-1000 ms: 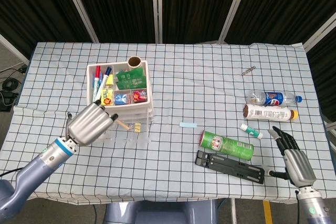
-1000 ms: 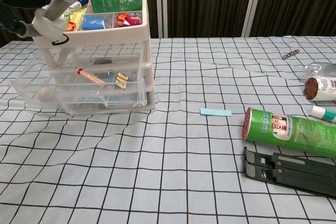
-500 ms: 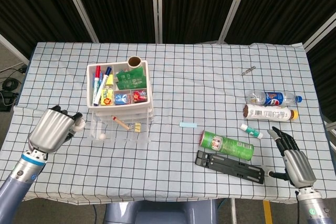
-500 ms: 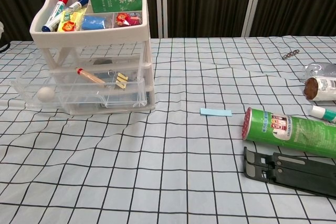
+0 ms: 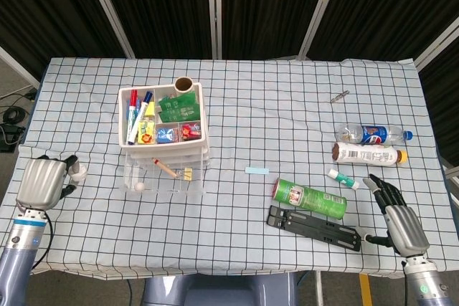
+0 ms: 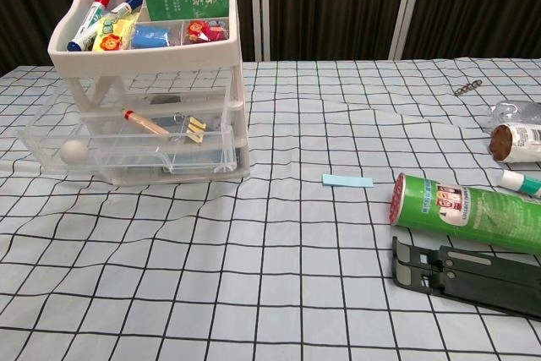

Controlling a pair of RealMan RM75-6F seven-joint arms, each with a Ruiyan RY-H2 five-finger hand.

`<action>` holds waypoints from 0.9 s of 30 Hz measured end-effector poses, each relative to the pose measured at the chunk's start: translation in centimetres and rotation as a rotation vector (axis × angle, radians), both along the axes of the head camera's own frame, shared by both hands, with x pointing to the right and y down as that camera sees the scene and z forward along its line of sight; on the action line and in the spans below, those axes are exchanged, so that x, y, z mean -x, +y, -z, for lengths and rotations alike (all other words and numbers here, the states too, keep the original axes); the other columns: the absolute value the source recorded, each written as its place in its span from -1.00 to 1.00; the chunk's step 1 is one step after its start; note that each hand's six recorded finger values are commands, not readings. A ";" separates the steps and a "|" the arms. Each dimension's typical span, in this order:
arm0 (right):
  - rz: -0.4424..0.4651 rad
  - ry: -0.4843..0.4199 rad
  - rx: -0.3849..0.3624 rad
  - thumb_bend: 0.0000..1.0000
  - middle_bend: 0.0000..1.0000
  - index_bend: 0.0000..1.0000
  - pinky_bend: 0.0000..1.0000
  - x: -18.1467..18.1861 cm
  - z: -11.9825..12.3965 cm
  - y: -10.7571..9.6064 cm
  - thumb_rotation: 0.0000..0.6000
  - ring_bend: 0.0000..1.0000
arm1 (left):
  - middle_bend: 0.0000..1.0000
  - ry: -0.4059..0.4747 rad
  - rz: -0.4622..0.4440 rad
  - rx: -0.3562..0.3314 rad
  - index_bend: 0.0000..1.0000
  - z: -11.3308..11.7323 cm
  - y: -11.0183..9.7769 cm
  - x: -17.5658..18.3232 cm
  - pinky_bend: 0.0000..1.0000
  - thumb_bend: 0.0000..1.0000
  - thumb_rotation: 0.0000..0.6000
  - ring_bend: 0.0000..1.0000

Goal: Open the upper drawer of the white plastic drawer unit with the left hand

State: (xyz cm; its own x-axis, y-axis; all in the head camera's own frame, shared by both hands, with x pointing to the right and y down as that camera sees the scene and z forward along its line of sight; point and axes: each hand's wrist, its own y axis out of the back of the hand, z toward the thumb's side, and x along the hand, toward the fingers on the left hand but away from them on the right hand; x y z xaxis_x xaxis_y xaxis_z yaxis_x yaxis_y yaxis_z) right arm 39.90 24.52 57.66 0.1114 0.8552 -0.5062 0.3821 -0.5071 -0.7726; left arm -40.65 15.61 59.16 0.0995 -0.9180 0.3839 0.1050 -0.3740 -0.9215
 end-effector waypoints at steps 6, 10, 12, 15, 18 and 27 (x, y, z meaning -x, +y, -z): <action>-0.001 0.003 0.001 -0.78 -1.00 -0.95 -1.00 0.0 -0.1 0.0 1.00 -1.00 | 0.77 0.002 0.040 0.058 0.16 -3.3 0.9 0.4 0.28 -0.34 1.00 0.54; 0.000 0.007 0.002 -0.78 -1.00 -0.95 -1.00 -0.1 -0.1 0.0 1.00 -1.00 | 0.77 0.024 0.063 0.076 0.14 -5.0 1.2 -0.3 0.28 -0.35 1.00 0.54; 0.001 0.008 0.001 -0.78 -1.00 -0.95 -1.00 0.0 -0.1 0.0 1.00 -1.00 | 0.77 0.032 0.070 0.083 0.11 -5.6 1.3 -0.7 0.28 -0.36 1.00 0.54; 0.002 0.008 0.000 -0.78 -1.00 -0.95 -1.00 0.0 -0.1 0.0 1.00 -1.00 | 0.77 0.047 0.079 0.092 0.00 -6.4 1.5 -1.4 0.28 -0.44 1.00 0.54; 0.002 0.007 0.000 -0.78 -1.00 -0.95 -1.00 0.0 -0.1 0.0 1.00 -1.00 | 0.77 0.049 0.074 0.089 -0.06 -6.9 1.6 -1.9 0.28 -0.67 1.00 0.54; 0.008 0.010 -0.001 -0.78 -1.00 -0.95 -1.00 0.1 -0.1 0.1 1.00 -1.00 | 0.72 0.091 0.071 0.047 -0.32 -7.0 1.4 -3.0 0.27 -0.78 1.00 0.53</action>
